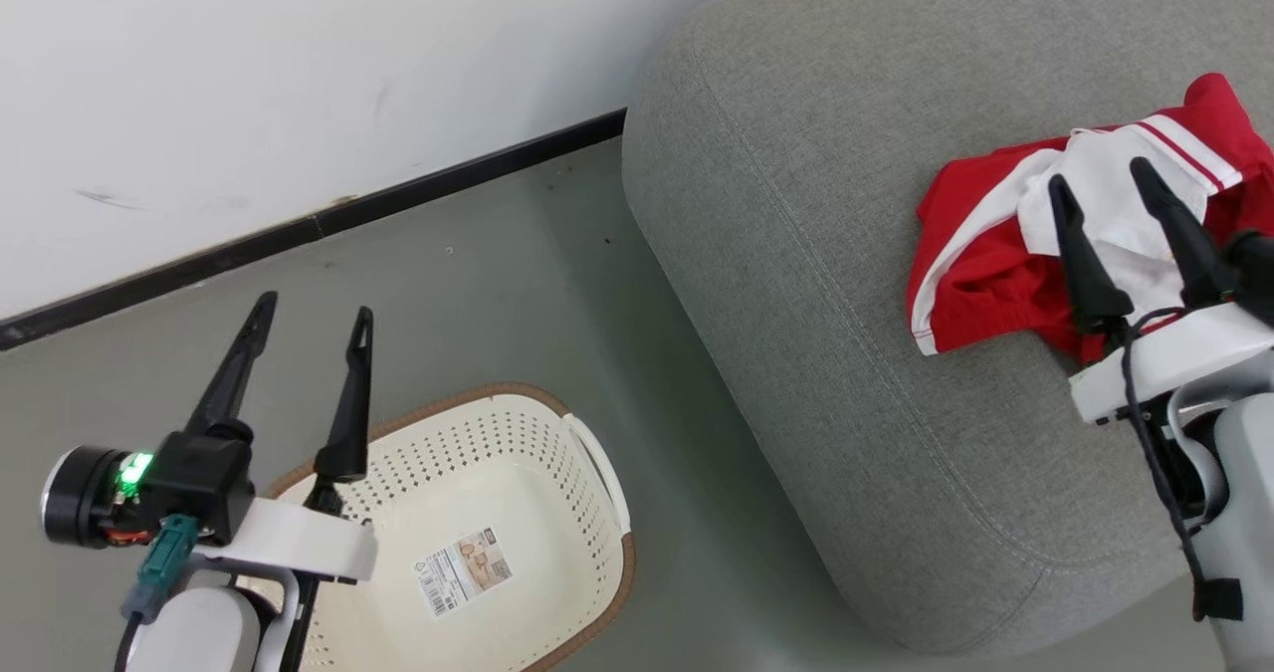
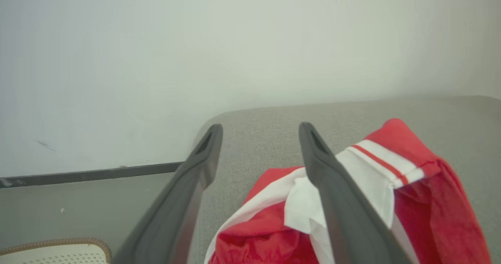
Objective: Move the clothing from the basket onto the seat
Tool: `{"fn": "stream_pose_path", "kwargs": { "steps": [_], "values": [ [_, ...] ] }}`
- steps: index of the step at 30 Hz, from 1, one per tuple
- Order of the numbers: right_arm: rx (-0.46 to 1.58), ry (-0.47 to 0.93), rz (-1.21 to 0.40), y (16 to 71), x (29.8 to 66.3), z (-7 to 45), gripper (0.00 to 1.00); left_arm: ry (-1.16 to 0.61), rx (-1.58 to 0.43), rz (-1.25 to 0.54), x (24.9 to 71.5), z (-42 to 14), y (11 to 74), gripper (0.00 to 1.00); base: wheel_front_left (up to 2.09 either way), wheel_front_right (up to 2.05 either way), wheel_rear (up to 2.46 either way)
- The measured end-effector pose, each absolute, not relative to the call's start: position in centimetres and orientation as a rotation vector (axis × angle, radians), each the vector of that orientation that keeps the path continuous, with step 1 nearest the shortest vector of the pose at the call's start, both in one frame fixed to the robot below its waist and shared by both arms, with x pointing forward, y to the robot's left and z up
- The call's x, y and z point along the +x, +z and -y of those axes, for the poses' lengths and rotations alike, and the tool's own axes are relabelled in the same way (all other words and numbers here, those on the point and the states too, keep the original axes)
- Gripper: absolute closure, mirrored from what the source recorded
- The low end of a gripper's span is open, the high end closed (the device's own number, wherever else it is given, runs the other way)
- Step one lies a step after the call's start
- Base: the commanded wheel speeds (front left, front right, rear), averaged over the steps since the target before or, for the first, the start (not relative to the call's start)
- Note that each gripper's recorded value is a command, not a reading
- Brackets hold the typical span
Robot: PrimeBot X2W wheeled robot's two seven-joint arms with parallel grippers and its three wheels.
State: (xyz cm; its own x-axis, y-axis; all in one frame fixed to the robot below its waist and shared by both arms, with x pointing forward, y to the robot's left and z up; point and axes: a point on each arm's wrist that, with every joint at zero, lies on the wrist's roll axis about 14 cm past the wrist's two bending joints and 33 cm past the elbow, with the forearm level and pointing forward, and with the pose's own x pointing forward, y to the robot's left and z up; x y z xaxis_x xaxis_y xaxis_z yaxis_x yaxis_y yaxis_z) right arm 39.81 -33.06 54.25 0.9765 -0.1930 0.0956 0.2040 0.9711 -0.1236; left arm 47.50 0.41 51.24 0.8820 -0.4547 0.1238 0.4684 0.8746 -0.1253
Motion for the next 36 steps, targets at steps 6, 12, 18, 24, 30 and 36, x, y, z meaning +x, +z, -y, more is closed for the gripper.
{"fn": "stream_pose_path", "kwargs": {
  "steps": [6, 12, 18, 24, 30, 36],
  "values": [
    [-0.142, -0.115, 0.121, 54.8, 40.5, 29.5, 0.00, -0.337, -0.147, 0.080, 47.5, -4.5, 50.7, 0.00, 0.00, 0.00, 0.00],
    [-0.121, -0.013, 0.170, 55.7, 41.4, 24.9, 0.00, -0.224, -0.121, 0.059, 46.6, -8.1, 50.1, 0.00, 0.00, 0.00, 0.00],
    [-0.105, 0.034, 0.205, 56.3, 41.5, 22.4, 0.00, -0.091, -0.118, 0.045, 45.0, -12.2, 49.7, 0.00, 0.00, 0.00, 0.00],
    [-0.101, 0.059, 0.226, 56.6, 40.8, 20.6, 0.00, 0.009, -0.106, 0.040, 43.1, -15.5, 49.7, 0.00, 0.00, 0.00, 0.00],
    [-0.132, 0.054, 0.263, 57.7, 39.8, 20.3, 0.00, 0.066, -0.098, 0.040, 40.9, -17.6, 50.0, 0.00, 0.00, 0.00, 0.00],
    [-0.129, 0.053, 0.257, 57.2, 38.4, 19.8, 0.00, 0.089, -0.098, 0.074, 39.7, -18.5, 51.1, 0.00, 0.00, 0.00, 0.00]
  ]
}}
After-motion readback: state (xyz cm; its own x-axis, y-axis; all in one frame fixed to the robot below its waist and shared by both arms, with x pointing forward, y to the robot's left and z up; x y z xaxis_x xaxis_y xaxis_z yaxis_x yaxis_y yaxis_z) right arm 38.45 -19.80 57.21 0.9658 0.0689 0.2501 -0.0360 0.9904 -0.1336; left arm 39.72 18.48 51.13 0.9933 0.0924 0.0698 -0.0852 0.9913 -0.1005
